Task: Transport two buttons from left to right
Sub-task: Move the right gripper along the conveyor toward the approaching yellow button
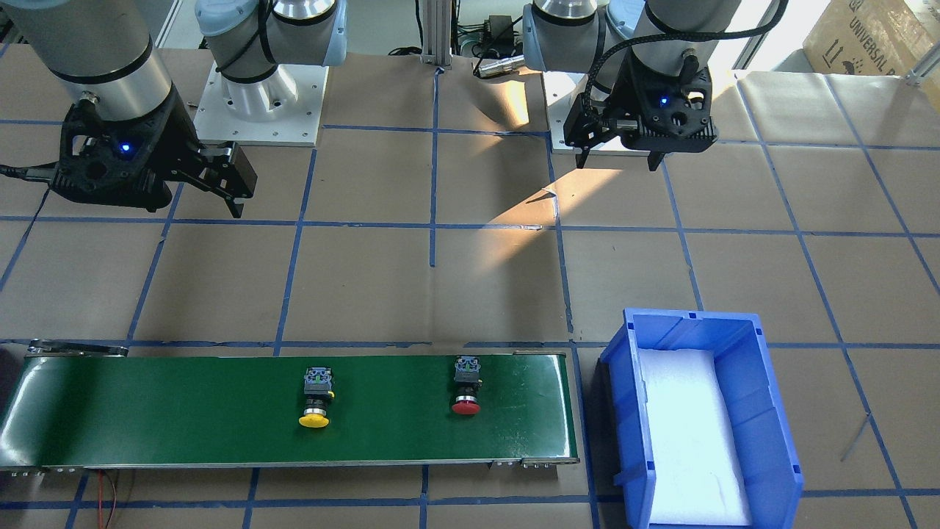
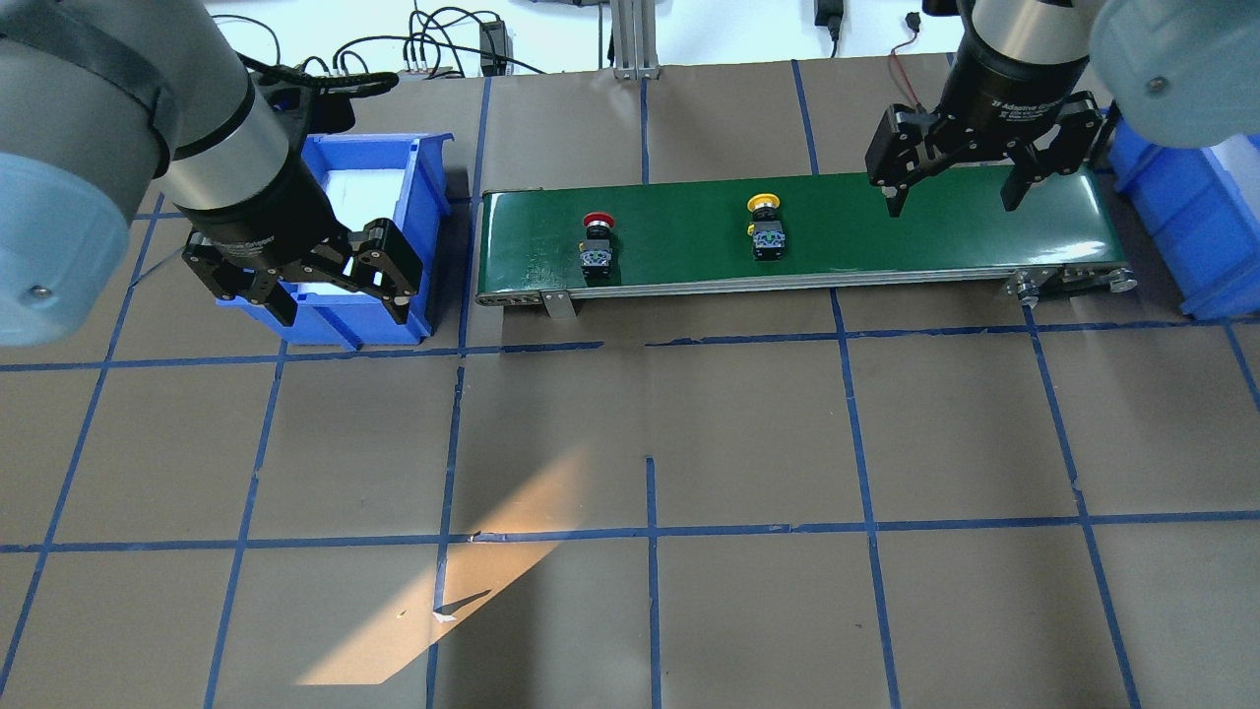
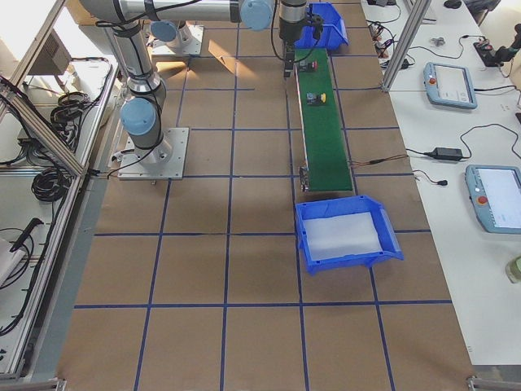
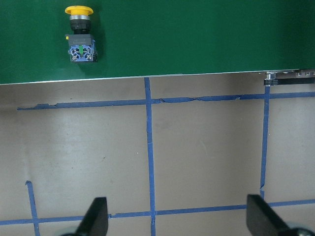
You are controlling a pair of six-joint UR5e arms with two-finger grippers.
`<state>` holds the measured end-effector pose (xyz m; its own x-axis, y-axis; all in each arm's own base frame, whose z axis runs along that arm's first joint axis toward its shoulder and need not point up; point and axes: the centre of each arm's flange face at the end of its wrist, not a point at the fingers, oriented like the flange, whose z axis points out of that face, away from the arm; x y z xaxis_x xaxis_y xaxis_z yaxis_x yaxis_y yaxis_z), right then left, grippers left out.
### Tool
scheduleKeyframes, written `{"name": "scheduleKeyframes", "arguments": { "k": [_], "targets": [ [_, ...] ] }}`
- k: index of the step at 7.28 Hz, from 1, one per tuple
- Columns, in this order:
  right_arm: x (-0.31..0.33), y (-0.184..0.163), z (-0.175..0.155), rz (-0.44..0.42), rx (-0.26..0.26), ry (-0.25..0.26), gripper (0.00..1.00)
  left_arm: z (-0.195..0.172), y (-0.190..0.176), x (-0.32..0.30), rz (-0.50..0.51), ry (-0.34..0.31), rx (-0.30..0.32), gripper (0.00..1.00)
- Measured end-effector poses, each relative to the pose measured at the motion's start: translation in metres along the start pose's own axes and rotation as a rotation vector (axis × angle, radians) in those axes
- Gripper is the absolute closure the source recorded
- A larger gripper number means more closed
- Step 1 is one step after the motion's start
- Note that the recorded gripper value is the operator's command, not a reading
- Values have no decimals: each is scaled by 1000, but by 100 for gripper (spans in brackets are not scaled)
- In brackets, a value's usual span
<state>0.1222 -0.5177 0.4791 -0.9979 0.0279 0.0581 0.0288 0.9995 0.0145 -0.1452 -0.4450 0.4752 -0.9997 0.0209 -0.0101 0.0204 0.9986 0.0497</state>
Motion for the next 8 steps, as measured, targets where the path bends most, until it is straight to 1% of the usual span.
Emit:
{"name": "scheduleKeyframes", "arguments": {
  "k": [2,3,5,6,8],
  "targets": [
    [0,0,3,-2,-2,2,0,0,0,0,-1,0,0,0],
    [0,-2,5,-1,15,3,0,0,0,0,-1,0,0,0],
    [1,-9,5,6,78,2,0,0,0,0,-1,0,0,0],
    [1,-10,6,5,78,2,0,0,0,0,-1,0,0,0],
    [2,-9,12,-6,47,4,0,0,0,0,0,-1,1,0]
  ]
}}
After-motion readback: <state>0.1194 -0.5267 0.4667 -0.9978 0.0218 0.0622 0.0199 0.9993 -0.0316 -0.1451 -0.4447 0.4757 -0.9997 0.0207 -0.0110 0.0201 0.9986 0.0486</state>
